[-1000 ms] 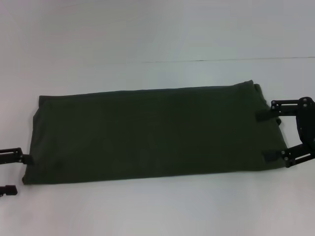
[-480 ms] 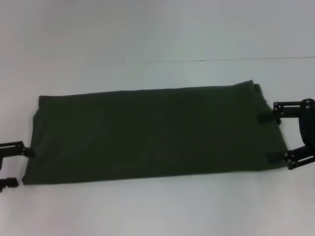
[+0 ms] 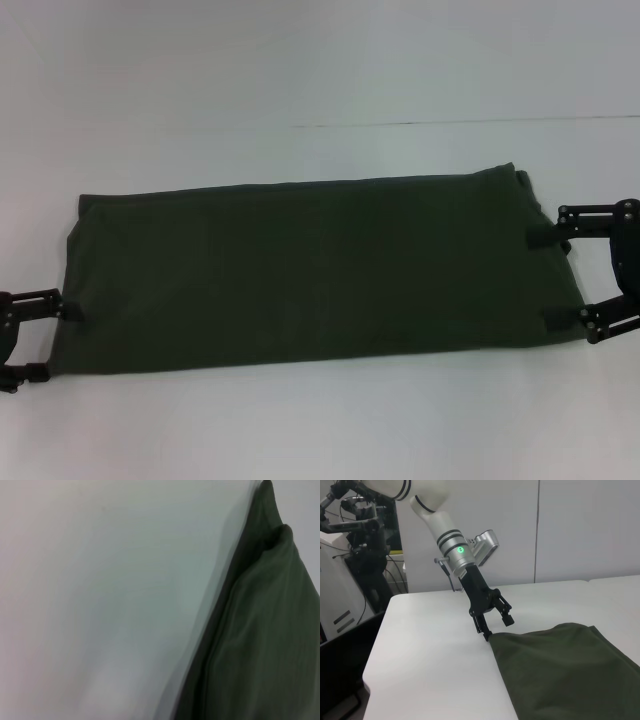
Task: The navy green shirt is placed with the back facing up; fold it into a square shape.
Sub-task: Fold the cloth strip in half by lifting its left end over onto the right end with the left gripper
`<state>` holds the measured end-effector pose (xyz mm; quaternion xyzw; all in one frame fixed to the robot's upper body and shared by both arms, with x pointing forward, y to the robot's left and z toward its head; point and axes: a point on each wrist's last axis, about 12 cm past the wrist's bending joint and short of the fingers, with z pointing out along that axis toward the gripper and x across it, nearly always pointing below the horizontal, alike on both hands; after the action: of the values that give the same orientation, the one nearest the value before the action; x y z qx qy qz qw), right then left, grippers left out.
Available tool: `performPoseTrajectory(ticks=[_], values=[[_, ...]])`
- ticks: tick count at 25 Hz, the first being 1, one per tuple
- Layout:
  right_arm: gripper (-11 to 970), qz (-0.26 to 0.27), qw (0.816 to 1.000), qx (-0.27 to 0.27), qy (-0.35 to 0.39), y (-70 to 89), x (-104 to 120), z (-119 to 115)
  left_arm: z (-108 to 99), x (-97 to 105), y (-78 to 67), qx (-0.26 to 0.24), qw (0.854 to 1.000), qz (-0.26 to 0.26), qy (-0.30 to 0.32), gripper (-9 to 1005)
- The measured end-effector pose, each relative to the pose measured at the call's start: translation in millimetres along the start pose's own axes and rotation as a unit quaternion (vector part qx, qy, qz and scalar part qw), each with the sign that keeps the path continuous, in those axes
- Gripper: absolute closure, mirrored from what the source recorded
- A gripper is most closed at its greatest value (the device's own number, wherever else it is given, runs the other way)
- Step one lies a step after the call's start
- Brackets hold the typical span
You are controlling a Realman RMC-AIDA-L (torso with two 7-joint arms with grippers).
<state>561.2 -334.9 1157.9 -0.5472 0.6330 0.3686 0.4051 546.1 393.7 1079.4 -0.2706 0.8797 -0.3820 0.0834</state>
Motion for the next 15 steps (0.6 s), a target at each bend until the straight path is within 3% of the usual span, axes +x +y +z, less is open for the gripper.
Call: performPoseTrajectory(ticks=[15], values=[[13,-0.004,1.0,-0.002,0.0,-1.3,-2,0,14,1,-4.2,0.0,1.0,-0.001,-0.003,30]])
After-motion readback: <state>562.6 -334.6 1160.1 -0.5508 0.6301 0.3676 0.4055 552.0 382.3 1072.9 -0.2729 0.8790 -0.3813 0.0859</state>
